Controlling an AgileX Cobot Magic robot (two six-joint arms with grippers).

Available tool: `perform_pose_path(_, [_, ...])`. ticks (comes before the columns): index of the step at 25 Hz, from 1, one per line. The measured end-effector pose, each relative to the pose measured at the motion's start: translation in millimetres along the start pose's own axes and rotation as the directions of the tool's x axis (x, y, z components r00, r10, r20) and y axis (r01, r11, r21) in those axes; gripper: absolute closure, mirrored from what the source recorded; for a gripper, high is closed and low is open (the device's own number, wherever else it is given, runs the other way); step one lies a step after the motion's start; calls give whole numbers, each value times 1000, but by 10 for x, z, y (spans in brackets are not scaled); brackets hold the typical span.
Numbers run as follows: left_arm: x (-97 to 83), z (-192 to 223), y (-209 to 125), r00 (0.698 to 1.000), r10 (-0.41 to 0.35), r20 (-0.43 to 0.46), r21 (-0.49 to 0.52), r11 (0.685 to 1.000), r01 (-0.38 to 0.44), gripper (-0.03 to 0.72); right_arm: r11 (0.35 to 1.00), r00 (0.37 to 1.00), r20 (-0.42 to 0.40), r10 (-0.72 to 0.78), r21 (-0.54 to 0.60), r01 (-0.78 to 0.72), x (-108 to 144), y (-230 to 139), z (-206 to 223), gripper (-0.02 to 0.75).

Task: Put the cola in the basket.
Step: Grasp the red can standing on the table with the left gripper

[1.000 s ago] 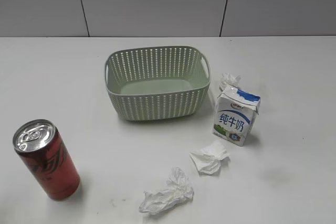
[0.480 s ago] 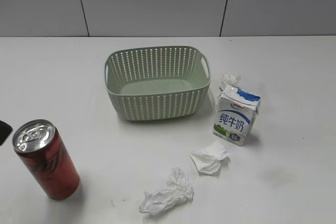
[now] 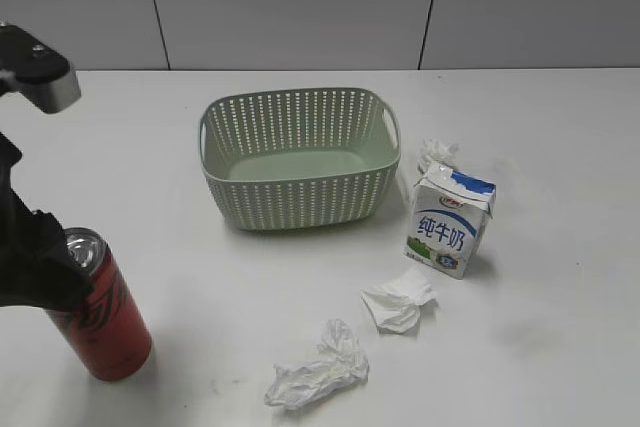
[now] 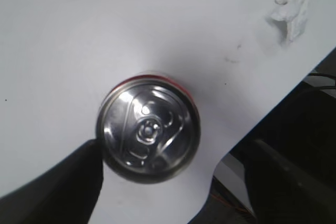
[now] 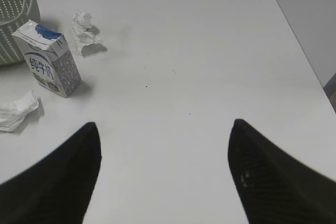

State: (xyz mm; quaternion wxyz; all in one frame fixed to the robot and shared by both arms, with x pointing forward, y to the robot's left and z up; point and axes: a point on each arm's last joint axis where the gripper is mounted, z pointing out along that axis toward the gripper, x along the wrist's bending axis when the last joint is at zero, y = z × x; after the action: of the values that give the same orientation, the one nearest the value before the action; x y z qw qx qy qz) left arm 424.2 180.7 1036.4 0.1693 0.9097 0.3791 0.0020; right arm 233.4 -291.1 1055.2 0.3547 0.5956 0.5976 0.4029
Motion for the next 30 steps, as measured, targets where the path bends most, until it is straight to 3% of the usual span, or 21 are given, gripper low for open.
perform_pose_path(14, [176, 473, 123, 1000, -13, -13, 112, 994, 14, 60, 1000, 1000, 0, 0, 0, 0, 0, 0, 0, 167])
perform_pose_path(19, [182, 513, 126, 1000, -19, -7, 126, 992, 19, 152, 1000, 1000, 0, 0, 0, 0, 0, 0, 0, 167])
perform_pose_path(30, [177, 461, 171, 1000, -16, 3, 135, 991, 15, 154, 1000, 1000, 0, -1, 0, 1, 0, 0, 0, 167])
